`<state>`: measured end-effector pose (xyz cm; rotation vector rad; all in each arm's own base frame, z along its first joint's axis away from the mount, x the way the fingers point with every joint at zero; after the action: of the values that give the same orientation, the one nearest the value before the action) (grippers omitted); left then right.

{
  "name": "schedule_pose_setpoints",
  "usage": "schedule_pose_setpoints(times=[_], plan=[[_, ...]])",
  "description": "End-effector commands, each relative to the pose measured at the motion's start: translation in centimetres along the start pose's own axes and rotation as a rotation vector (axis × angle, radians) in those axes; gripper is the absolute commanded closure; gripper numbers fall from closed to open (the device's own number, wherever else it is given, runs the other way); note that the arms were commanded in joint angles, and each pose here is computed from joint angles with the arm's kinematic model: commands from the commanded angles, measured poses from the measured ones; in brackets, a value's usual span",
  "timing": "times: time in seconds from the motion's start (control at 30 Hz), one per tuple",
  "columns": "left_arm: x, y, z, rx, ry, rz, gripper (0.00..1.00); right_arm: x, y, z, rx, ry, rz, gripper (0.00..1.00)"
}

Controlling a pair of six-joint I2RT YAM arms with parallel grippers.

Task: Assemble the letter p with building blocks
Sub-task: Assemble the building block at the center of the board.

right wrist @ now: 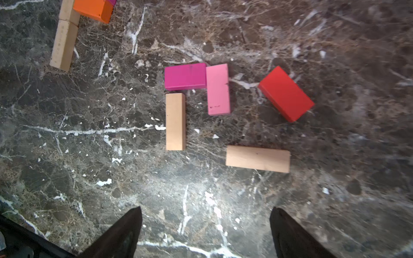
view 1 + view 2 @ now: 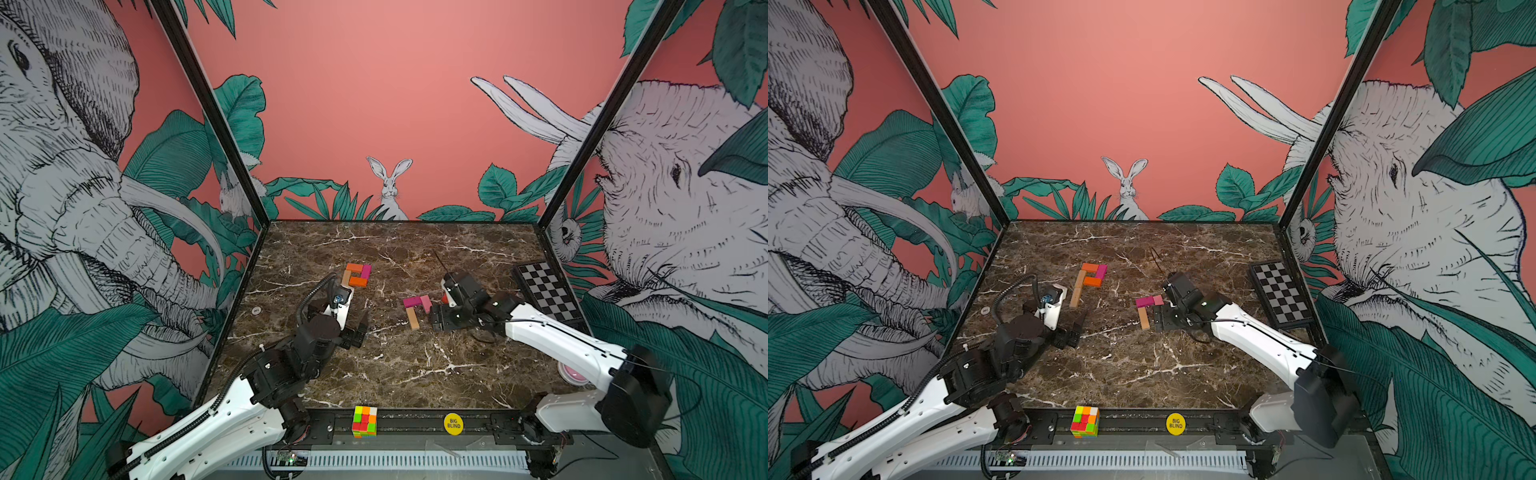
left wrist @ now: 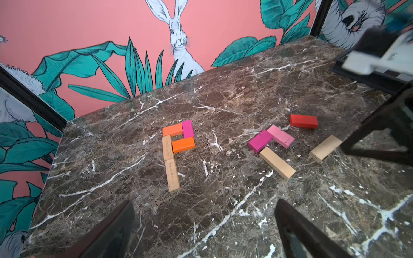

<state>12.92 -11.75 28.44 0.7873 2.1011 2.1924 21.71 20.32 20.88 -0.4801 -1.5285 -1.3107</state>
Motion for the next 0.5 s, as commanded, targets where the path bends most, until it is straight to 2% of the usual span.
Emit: schedule_pose_setpoints(times=[0.0, 0.13, 0.4, 0.47], plan=[[0.4, 1.1, 0.0, -0.066, -0.021, -0.05, 0.0, -1.1, 1.4, 1.9, 0.003, -0.007, -0.038, 0.13], [0.3, 1.0, 0.1, -0.108, 0.004, -0.029, 0.01, -3.7, 1.4, 3.3, 0.026, 0.022, 0.014, 0.2], [0.1, 0.9, -0.1, -0.107, -0.014, -0.023, 0.0, -7.6, 1.3, 4.4, 0.064, 0.037, 0.094, 0.38], [0.0, 0.9, -0.1, -0.106, -0.014, -0.021, 0.01, -8.1, 1.4, 4.5, 0.068, 0.036, 0.096, 0.39]])
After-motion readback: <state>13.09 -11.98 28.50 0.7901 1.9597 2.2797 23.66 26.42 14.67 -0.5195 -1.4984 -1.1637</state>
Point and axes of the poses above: each gripper's point midway between its finger pads, its own x axis back along the fingers, its own z axis along the line the jaws close on, y = z × x, the point moved 10 cm from there along x, back along the fingers, and after that the axes turned 10 degrees about x, right-handed, at the moved point
